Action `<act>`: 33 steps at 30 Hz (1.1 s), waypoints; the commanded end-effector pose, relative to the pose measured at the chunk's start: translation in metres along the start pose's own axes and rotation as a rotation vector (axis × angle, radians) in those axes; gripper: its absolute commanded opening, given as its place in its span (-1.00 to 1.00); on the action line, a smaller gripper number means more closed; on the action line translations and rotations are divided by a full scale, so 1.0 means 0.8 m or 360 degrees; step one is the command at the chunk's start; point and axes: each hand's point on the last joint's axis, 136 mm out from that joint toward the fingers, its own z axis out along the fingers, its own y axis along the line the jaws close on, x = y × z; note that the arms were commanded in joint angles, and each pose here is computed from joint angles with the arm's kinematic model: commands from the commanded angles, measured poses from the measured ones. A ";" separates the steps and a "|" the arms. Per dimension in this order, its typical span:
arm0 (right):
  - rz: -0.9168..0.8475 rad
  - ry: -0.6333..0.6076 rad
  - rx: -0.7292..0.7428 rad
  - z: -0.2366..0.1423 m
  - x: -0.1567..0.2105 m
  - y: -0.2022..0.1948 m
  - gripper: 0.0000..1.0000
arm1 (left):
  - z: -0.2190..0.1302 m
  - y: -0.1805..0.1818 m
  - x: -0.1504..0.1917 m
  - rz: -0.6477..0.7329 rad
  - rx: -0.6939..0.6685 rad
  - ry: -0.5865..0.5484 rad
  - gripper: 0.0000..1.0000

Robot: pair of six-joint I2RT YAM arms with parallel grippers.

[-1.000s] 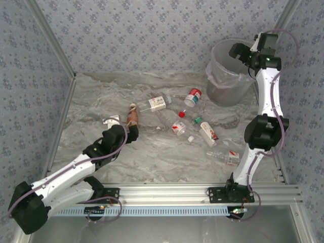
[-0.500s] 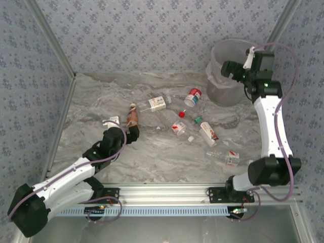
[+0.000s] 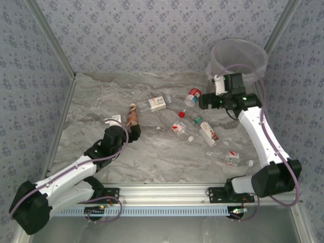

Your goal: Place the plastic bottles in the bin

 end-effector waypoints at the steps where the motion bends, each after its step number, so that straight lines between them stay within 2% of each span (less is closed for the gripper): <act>1: -0.0129 0.0326 0.0084 0.025 0.057 -0.002 1.00 | -0.002 -0.018 -0.026 -0.0024 0.0070 -0.0070 0.99; 6: -0.0198 0.0621 0.0102 0.050 0.103 0.000 1.00 | 0.002 -0.019 -0.024 -0.0023 0.0066 -0.0049 0.99; 17: -0.0149 0.1070 0.0144 0.093 0.168 -0.009 1.00 | 0.006 -0.019 -0.018 -0.0042 0.0057 -0.0015 0.99; 29: -0.0176 0.1199 0.0250 0.138 0.198 -0.019 0.97 | 0.006 -0.017 -0.019 -0.0049 0.0041 -0.0020 0.99; 33: -0.0174 0.1249 0.0203 0.150 0.213 -0.015 0.96 | 0.005 -0.018 -0.018 -0.0058 0.0049 -0.0012 0.99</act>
